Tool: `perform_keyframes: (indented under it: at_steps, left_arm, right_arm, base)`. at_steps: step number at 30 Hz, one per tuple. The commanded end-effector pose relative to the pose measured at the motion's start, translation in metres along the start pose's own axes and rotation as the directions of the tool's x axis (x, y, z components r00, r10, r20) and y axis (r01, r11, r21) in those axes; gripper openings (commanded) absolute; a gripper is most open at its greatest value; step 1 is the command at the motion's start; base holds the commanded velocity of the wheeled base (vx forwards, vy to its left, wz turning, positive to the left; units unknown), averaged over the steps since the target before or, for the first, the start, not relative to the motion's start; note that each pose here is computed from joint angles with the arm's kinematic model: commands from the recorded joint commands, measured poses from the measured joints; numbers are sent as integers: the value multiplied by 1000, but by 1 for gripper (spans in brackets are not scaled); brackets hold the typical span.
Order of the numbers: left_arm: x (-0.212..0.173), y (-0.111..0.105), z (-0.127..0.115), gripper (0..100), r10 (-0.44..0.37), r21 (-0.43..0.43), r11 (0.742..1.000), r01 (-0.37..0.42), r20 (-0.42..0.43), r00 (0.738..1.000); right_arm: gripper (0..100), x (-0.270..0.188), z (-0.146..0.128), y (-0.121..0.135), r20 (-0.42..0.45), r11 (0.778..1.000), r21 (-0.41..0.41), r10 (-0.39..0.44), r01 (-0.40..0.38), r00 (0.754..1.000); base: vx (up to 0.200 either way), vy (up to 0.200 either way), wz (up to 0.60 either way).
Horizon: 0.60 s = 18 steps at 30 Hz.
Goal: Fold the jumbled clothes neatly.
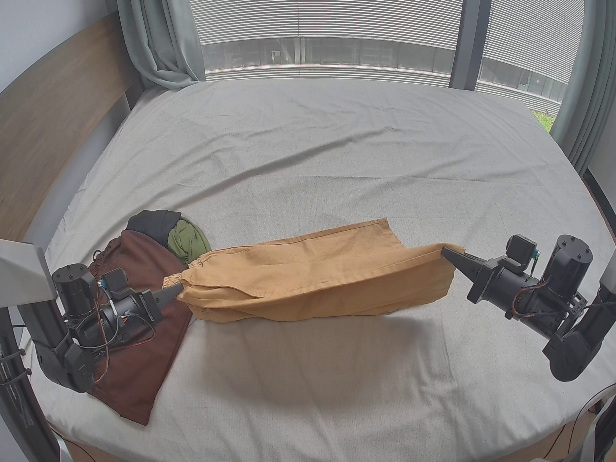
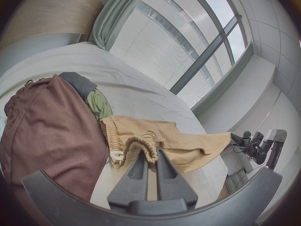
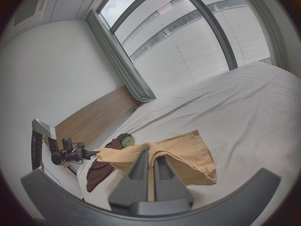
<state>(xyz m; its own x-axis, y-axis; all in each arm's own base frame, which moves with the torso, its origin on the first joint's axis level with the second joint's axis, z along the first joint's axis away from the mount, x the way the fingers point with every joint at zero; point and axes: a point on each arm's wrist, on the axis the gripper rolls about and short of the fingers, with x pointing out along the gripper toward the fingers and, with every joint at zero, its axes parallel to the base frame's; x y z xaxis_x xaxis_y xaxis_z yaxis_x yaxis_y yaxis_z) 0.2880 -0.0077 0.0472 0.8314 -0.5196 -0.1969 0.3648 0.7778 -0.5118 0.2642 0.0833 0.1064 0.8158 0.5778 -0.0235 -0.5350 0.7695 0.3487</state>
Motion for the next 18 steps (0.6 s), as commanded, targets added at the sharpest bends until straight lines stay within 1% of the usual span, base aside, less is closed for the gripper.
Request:
perform_keyframes:
  at_steps: [1,4,7,9,10,11,14,16,18]
  left_arm:
    - [2,3,-1,0,5,-7,1000,-5,-3,1000]
    - [3,2,0,0,9,-6,1000,-9,6,1000]
    - [4,0,1,0,15,-2,1000,-15,12,1000]
    - [4,0,1,0,15,-2,1000,-15,12,1000]
    - [5,1,0,0,18,-4,1000,-18,13,1000]
    - [6,1,0,0,17,-1,1000,-17,14,1000]
    - [7,1,1,0,13,1,1000,-13,17,1000]
    - [9,0,2,0,10,-5,1000,-10,20,1000]
    - [14,-2,4,0,28,-38,999,-26,43,999]
  right_arm:
    - [0,0,-1,-7,-2,1000,3,-23,23,1000]
    - [0,3,2,-9,10,1000,2,-25,25,1000]
    - [0,9,1,-11,12,999,33,-20,19,1000]
    - [0,9,1,-11,12,999,33,-20,19,1000]
    - [0,24,-6,-20,3,998,52,-28,28,1000]
    - [0,30,-7,-24,6,998,52,-32,31,999]
    - [0,44,-7,-37,22,998,49,-45,44,999]
    - [0,48,-6,-41,33,998,46,-50,48,998]
    - [0,56,-7,-49,36,997,48,-58,56,998]
  base:
    - [0,0,0]
    - [0,0,0]
    - [0,0,0]
    - [0,0,0]
    - [0,0,0]
    - [0,0,0]
    - [0,0,0]
    - [0,0,0]
    - [0,0,0]
